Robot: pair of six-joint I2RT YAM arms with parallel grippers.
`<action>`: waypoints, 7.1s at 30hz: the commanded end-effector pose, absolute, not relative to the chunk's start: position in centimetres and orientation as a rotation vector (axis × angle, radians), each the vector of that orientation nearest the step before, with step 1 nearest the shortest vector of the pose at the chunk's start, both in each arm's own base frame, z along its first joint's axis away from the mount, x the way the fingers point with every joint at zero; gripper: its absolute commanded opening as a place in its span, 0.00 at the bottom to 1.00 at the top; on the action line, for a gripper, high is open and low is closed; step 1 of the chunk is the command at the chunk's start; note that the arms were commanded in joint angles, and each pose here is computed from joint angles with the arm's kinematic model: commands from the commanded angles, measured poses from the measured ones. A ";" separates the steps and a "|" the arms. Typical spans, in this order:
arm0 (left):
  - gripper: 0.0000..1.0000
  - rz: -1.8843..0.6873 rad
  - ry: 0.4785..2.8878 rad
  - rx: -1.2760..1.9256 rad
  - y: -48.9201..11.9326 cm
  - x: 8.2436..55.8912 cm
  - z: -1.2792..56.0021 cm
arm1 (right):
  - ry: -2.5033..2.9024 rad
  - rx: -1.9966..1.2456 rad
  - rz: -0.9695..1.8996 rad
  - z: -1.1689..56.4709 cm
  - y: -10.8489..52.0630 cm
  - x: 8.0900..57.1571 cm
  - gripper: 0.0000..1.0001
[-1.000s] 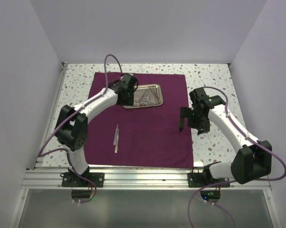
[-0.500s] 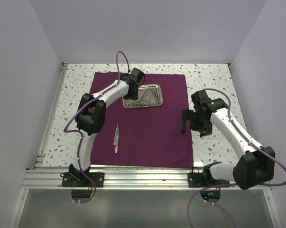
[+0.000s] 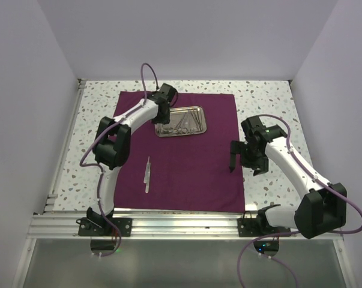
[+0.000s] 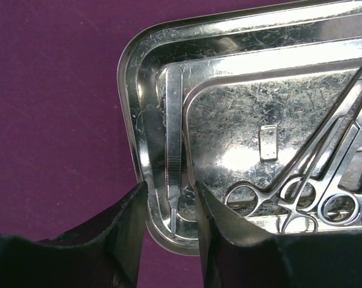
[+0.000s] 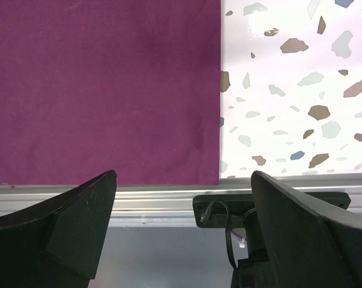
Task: Open and lay out the surgical kit
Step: Pick up the medical item from the container, then place the medical item in the surgical kit, then pick up the medical item from the container, then place the medical item in the surgical kit, then pick up the medical item from the container.
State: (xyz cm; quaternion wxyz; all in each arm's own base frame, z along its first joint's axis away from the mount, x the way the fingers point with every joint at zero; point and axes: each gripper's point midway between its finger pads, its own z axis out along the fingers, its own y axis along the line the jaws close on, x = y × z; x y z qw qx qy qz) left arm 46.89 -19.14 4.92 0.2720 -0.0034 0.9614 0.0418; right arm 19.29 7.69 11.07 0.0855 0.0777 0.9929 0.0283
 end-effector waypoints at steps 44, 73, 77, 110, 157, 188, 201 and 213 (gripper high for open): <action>0.00 0.232 2.862 0.044 -16.8 39.0 -5.7 | 2.959 0.266 0.054 10.9 7.7 20.7 0.98; 0.00 -0.087 2.741 -0.009 -15.7 25.8 8.7 | 2.819 0.213 0.379 15.3 14.9 33.0 0.97; 0.07 -0.097 2.716 -0.013 -15.9 25.3 7.7 | 2.770 0.174 0.459 17.5 17.3 35.9 0.97; 0.42 0.153 2.599 0.073 -19.8 44.9 5.7 | 2.851 0.135 0.256 15.3 14.3 29.5 0.97; 0.00 0.011 2.633 0.076 -17.4 33.2 10.7 | 2.751 0.141 0.554 15.6 21.7 39.0 0.95; 0.83 0.047 2.765 0.013 -13.3 22.5 6.9 | 2.609 0.226 0.147 8.4 22.9 50.7 0.61; 0.80 0.067 2.770 0.052 -13.6 23.2 6.6 | 2.608 0.235 0.035 7.0 21.5 51.4 0.33; 0.79 0.073 2.778 0.054 -13.7 23.5 6.3 | 2.632 0.252 0.028 5.4 20.8 51.8 0.27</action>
